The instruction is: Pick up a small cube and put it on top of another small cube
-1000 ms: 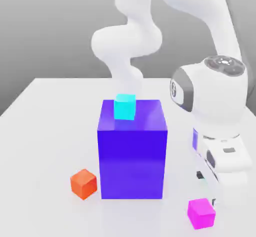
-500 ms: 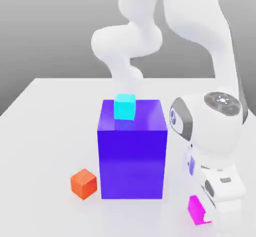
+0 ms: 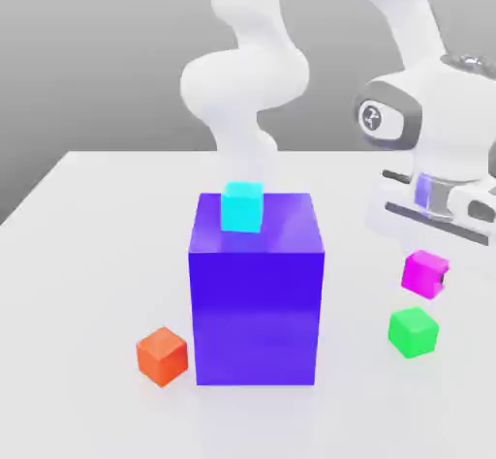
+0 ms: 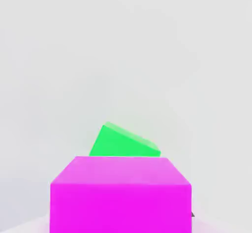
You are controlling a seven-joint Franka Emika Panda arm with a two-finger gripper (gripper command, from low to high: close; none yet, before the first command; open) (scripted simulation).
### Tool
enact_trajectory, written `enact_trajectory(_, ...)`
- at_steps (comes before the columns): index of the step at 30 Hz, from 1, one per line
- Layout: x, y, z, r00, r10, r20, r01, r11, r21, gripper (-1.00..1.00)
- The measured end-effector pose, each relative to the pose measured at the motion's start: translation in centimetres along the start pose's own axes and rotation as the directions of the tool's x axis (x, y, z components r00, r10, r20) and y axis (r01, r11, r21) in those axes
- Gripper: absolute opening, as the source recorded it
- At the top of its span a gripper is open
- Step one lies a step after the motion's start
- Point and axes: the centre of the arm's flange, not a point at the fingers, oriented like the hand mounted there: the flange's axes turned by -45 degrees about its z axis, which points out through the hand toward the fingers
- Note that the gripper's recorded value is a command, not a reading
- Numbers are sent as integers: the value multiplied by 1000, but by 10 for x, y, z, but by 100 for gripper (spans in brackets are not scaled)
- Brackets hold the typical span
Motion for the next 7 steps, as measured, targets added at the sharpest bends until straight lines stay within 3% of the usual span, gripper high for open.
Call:
enact_trajectory(3, -1, -1, 29, 1000, 0, 1, 0, 1000, 0, -100)
enact_trajectory(4, -1, -2, 37, 1000, 1, 2, -1, 1000, 1, 100)
enact_trajectory(7, -1, -2, 37, 1000, 1, 2, -1, 1000, 1, 100)
